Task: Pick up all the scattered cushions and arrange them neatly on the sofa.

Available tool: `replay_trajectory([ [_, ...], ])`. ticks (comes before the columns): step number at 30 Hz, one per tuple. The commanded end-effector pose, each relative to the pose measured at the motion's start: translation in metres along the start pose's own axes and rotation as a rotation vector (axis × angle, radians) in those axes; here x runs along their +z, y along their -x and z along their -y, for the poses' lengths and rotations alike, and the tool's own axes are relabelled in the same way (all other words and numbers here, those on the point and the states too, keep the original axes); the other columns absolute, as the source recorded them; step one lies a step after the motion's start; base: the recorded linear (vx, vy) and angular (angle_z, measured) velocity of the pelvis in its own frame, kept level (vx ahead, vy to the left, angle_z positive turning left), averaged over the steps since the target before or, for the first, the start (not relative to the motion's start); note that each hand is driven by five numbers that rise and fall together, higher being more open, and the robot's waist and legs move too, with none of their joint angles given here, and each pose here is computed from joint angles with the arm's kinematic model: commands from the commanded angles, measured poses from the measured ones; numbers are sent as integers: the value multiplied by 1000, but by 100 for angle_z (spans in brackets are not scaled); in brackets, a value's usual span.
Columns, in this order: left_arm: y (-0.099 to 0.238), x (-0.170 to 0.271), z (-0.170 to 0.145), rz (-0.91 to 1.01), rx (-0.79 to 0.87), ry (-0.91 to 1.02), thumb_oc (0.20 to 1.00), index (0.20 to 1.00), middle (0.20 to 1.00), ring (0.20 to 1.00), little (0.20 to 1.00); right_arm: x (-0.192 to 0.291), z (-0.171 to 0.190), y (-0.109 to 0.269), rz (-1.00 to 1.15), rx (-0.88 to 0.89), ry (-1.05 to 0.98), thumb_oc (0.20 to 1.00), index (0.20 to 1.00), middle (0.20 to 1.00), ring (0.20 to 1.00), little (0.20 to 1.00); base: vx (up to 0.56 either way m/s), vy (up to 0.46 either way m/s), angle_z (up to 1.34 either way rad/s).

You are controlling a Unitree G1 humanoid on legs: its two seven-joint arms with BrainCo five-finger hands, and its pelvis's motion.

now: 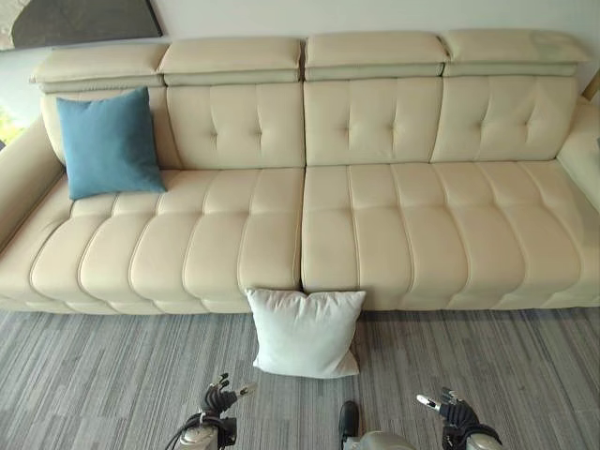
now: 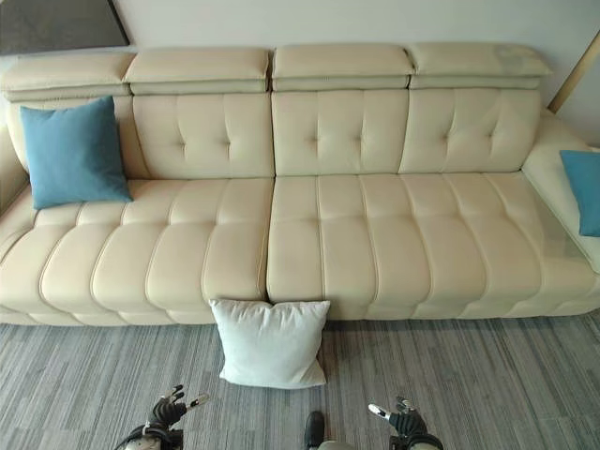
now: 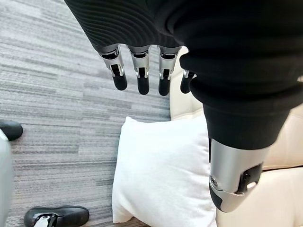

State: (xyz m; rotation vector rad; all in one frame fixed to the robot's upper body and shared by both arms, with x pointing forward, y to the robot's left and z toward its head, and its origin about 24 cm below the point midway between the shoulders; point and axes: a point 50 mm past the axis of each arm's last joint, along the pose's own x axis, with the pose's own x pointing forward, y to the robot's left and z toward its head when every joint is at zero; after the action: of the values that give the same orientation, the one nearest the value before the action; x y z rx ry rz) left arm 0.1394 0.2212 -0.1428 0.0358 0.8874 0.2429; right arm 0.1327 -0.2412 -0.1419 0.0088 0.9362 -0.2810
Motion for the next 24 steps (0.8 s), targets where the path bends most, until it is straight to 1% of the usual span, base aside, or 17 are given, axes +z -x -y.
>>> replay_trajectory([
  [1, -5, 28, -7, 113, 12, -7, 1000, 1000, 1000, 1000, 1000, 3, 6, 0, 22, -22, 1, 1000, 1000, 1000, 1000, 1000, 133, 52, 14],
  [5, -4, 25, -5, 99, 9, -19, 1000, 1000, 1000, 1000, 1000, 7, 9, 0, 29, -36, 32, 1000, 1000, 1000, 1000, 1000, 168, 153, 0],
  [9, 0, 2, -11, 21, 21, -32, 1000, 1000, 1000, 1000, 1000, -4, 7, 2, -8, -19, 74, 1000, 1000, 1000, 1000, 1000, 151, 218, -43],
  [14, 0, 3, -17, 23, 32, -53, 1000, 1000, 1000, 1000, 1000, -12, -4, 3, -32, 19, 101, 1000, 1000, 1000, 1000, 1000, 75, 153, -10],
  [18, 0, 1, -20, 7, 39, -69, 1000, 1000, 1000, 1000, 1000, -9, -13, 2, -24, 40, 92, 1000, 1000, 1000, 1000, 1000, 31, 116, -11],
  [19, -3, 10, -18, 26, 62, -27, 1000, 1000, 1000, 1000, 1000, 10, -19, -3, 34, 28, 72, 1000, 1000, 1000, 1000, 1000, -245, 50, -27],
  [20, -9, 31, -11, 85, 94, 38, 1000, 1000, 1000, 1000, 1000, 41, -29, -8, 128, 23, 49, 1000, 1000, 1000, 1000, 1000, -579, -17, -9],
  [21, -16, 70, 2, 191, 104, 98, 1000, 1000, 1000, 1000, 1000, 88, -47, -11, 267, 25, 27, 1000, 1000, 1000, 1000, 1000, -726, -39, 9],
  [22, -20, 101, 10, 271, 95, 102, 1000, 1000, 1000, 1000, 1000, 134, -62, -9, 400, 31, 38, 1000, 1000, 1000, 1000, 1000, -722, -30, 19],
  [23, -21, 145, 9, 380, 112, 85, 1000, 1000, 1000, 1000, 1000, 197, -79, 3, 590, 37, 58, 1000, 1000, 1000, 1000, 1000, -475, -4, 17],
  [24, -21, 163, 5, 418, 127, 68, 1000, 1000, 1000, 1000, 1000, 220, -80, 9, 654, 23, 60, 1000, 1000, 1000, 1000, 1000, -337, 13, -11],
])
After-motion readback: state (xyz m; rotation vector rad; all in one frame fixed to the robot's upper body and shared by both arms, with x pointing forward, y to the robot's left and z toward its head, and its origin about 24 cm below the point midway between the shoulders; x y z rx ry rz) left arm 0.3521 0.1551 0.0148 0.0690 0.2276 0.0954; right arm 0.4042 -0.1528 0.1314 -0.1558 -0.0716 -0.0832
